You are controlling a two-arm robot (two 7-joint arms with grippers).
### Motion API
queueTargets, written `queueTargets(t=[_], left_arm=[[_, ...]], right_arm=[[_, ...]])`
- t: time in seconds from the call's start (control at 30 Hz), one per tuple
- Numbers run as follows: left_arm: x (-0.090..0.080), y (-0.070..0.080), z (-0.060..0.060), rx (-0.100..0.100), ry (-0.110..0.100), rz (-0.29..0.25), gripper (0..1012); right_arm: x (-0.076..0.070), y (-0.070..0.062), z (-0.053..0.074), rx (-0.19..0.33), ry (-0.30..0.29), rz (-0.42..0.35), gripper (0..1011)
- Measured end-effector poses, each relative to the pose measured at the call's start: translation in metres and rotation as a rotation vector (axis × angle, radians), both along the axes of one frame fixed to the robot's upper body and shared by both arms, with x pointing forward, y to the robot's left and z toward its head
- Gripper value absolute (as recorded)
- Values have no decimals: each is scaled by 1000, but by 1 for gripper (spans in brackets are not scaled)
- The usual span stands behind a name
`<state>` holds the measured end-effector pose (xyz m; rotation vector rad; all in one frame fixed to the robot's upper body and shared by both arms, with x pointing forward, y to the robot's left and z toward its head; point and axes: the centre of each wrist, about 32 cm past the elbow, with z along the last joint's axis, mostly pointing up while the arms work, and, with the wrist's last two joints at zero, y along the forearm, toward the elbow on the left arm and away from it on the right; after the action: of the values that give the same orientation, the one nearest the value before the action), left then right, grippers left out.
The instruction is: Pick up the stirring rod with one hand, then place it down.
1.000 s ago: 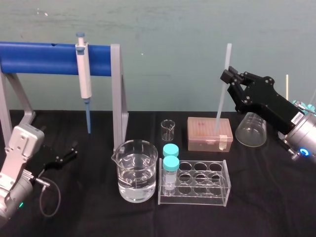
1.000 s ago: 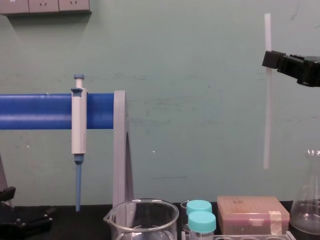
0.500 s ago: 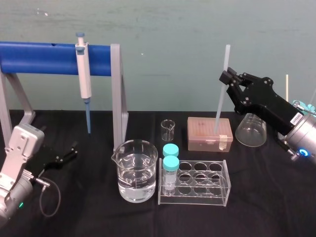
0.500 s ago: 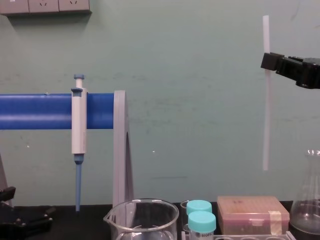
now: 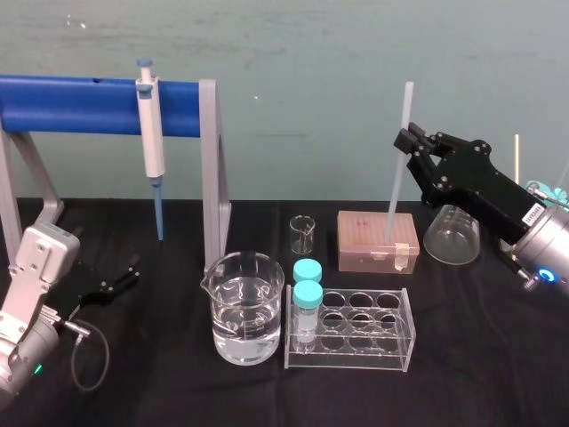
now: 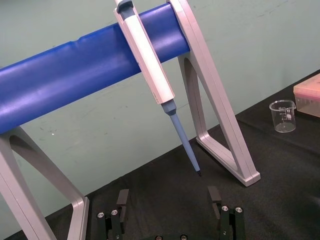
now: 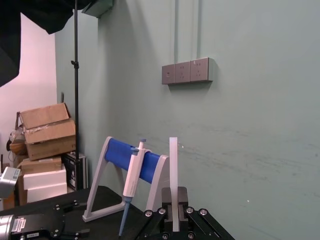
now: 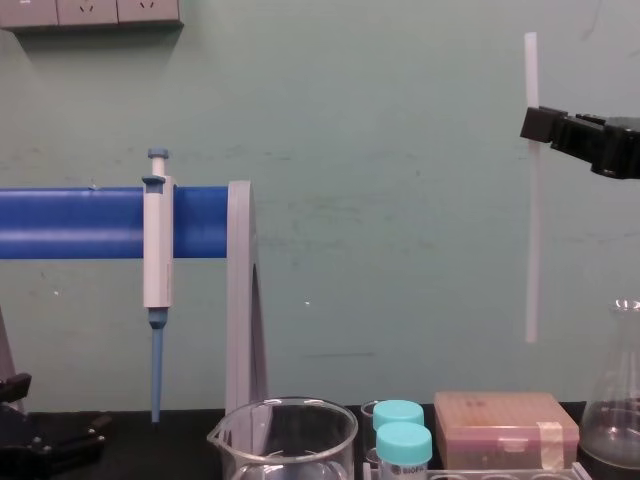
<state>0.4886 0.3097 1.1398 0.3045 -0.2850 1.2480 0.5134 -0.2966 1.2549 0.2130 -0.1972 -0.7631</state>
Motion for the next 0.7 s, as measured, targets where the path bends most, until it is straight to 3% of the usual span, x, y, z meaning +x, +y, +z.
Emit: queueTargets(t=[0.7], left_arm=[[0,0,0,0,0,0,1000]], right_arm=[[3,2,-2,-3,5,1,66]])
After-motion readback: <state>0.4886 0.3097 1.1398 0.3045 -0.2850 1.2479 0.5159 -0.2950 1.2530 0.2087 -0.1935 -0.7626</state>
